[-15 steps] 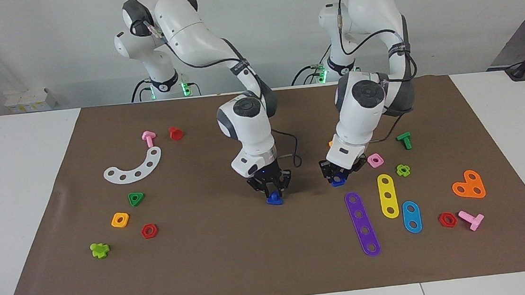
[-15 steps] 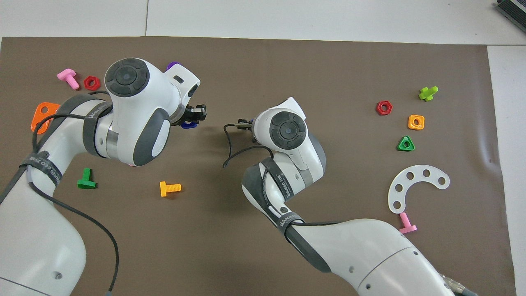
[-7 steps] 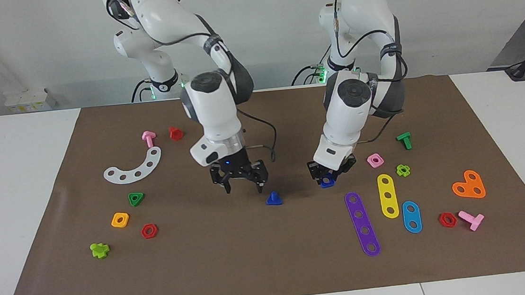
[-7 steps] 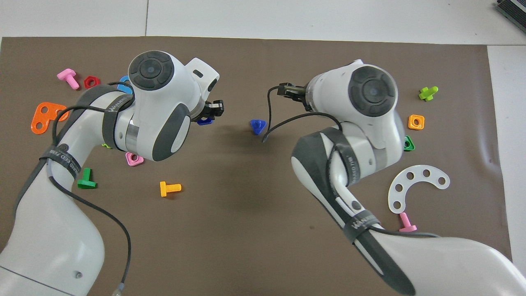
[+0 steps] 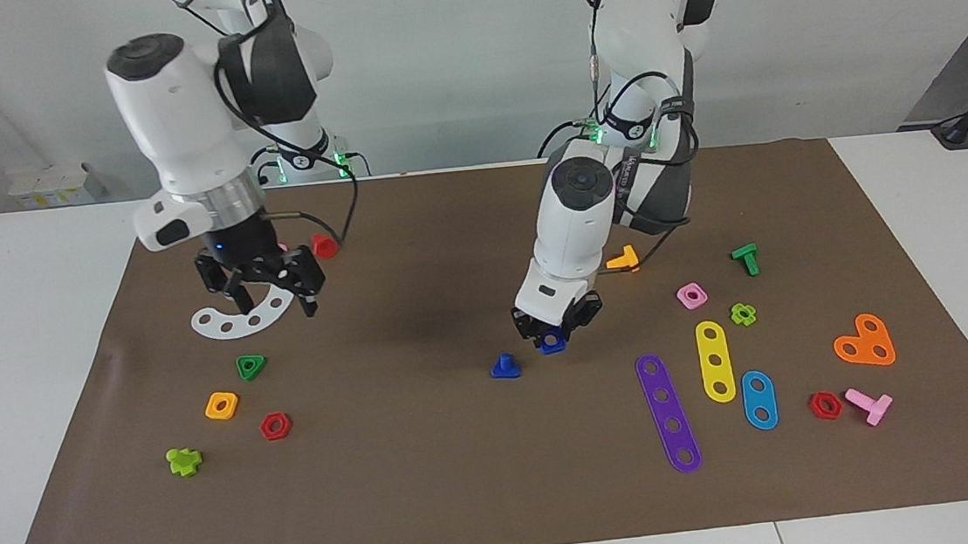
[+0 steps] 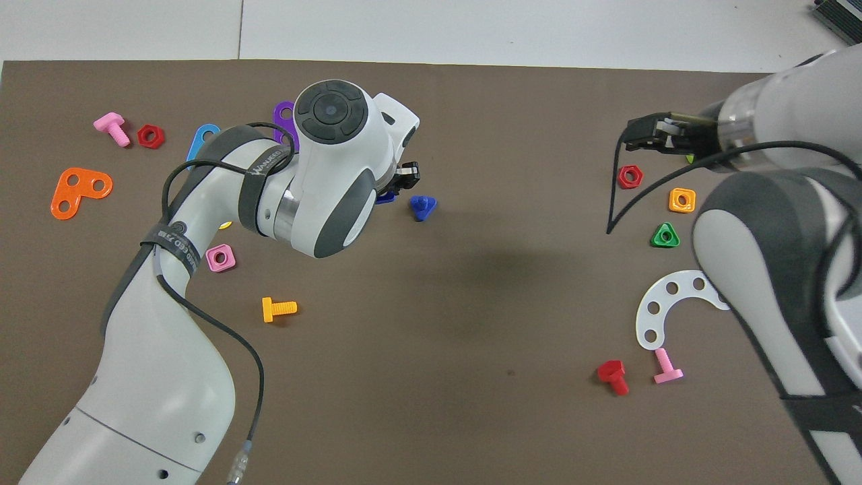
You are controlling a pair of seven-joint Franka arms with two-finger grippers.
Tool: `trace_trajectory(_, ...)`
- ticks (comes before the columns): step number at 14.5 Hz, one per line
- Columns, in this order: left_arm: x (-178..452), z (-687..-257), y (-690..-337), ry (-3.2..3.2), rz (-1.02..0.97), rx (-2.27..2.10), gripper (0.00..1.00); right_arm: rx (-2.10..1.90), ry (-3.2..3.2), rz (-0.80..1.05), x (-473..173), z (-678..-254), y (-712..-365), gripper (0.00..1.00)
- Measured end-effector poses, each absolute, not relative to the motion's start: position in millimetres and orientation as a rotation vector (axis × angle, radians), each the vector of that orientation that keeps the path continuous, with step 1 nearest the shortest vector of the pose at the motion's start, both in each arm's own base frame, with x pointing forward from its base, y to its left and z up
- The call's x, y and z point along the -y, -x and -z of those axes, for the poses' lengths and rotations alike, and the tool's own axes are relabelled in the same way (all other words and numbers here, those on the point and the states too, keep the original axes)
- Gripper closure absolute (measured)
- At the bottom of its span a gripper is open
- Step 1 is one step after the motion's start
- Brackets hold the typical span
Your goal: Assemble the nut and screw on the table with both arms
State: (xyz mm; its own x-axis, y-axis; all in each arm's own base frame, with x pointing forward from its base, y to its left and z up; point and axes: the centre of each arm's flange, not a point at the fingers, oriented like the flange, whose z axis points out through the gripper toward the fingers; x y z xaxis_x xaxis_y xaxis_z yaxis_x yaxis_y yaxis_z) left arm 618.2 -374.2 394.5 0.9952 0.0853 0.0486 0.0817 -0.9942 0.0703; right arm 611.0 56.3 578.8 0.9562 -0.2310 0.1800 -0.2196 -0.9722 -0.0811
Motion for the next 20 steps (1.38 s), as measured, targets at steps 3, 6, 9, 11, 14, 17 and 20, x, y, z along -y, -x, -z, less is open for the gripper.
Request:
trace_trajectory(3, 390, -394, -620, -3.059, -0.097, -0.116, 0.54, -0.339, 3.072, 0.185, -7, -621, -573, 0.0)
trace_trajectory(6, 405, -394, -615, -3.054, -0.104, -0.085, 0.54, -0.288, 3.091, 0.117, 14, -650, -549, 0.0)
trace_trajectory(9, 423, -380, -606, -3.058, -0.093, -0.046, 0.54, -0.288, 3.103, 0.087, 20, -647, -546, 0.0)
trace_trajectory(11, 431, -366, -602, -3.065, -0.078, -0.029, 0.54, -0.287, 3.104, 0.065, 20, -642, -546, 0.0)
trace_trajectory(14, 436, -355, -600, -3.071, -0.064, -0.019, 0.54, -0.287, 3.107, 0.028, 20, -637, -544, 0.0)
trace_trajectory(17, 436, -355, -599, -3.072, -0.064, -0.018, 0.54, -0.287, 3.107, 0.022, 20, -635, -544, 0.0)
trace_trajectory(20, 437, -355, -599, -3.072, -0.064, -0.017, 0.54, -0.287, 3.107, 0.02, 20, -635, -544, 0.0)
